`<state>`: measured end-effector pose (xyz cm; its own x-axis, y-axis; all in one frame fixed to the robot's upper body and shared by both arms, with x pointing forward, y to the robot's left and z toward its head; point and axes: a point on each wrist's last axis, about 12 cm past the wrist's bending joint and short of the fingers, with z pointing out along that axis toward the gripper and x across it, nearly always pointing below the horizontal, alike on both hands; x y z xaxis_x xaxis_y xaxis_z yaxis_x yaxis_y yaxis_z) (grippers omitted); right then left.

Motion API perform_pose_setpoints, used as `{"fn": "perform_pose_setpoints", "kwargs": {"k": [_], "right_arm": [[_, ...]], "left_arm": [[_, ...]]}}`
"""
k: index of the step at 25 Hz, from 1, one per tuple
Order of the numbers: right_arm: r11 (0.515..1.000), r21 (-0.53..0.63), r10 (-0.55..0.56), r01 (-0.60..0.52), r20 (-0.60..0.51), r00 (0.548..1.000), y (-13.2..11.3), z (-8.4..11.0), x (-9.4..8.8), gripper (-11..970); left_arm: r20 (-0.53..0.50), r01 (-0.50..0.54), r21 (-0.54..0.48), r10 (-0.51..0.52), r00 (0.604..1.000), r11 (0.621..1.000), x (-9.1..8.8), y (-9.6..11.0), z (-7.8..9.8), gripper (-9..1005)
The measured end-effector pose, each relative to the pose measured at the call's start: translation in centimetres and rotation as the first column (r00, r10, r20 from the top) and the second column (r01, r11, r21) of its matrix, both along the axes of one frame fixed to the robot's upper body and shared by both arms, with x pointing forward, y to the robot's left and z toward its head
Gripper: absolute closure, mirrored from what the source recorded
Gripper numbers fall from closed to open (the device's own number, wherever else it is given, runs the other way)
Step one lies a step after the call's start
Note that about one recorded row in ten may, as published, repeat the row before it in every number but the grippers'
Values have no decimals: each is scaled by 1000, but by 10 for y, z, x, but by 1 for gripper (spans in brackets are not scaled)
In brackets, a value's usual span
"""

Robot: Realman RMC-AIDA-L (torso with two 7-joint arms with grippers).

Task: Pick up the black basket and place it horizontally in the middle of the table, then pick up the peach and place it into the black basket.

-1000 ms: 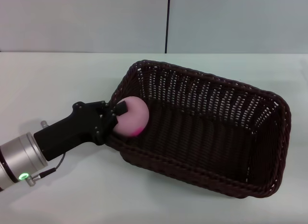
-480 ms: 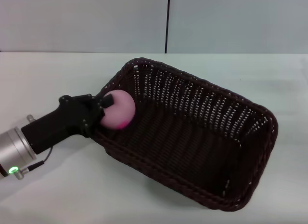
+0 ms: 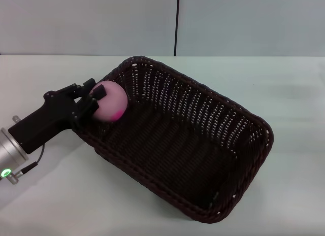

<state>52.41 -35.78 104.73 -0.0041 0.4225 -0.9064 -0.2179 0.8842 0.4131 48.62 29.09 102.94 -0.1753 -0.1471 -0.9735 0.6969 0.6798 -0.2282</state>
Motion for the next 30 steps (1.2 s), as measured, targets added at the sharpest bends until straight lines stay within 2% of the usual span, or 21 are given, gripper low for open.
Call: {"fn": "perform_pose_setpoints", "kwargs": {"k": [1,5,14,16,19,20,21,23,26,27,30], "right_arm": [[1000,0,0,0,0,1000,0,0,0,348],[1000,0,1,-1,1,1000,0,0,1,348],[1000,5,1,-1,-4,1000,1,-1,0,348],[1000,5,0,0,-5,1000,1,-1,0,348],[1000,6,1,-1,-5,1000,1,-2,-1,348],[1000,9,2,-2,-4,1000,2,-2,-2,348],[1000,9,2,-2,-4,1000,2,-2,-2,348],[1000,10,2,-2,-4,1000,2,-2,-2,348],[1000,17,-6,6,1,1000,2,-2,-3,348],[1000,25,-16,16,5,1000,1,-2,-3,348],[999,32,-24,24,9,1000,0,-2,-4,348]], "left_arm": [[-3,-3,-6,3,1000,1000,-1,-2,-1,935],[4,4,-15,-4,1000,1000,-2,-5,-1,692],[69,56,-81,-51,996,995,-9,-11,7,487],[90,49,-101,-40,995,994,-12,-11,8,409],[140,-11,-134,30,990,991,-19,-6,10,292],[178,-87,-163,116,977,983,-26,-1,9,253],[178,-87,-163,116,977,983,-26,-1,9,240],[203,-182,-196,222,954,963,-33,7,9,214],[209,-219,-208,262,942,953,-36,10,8,189],[211,-327,-246,379,901,913,-43,19,7,190],[211,-327,-246,379,901,913,-43,19,7,192]]}}
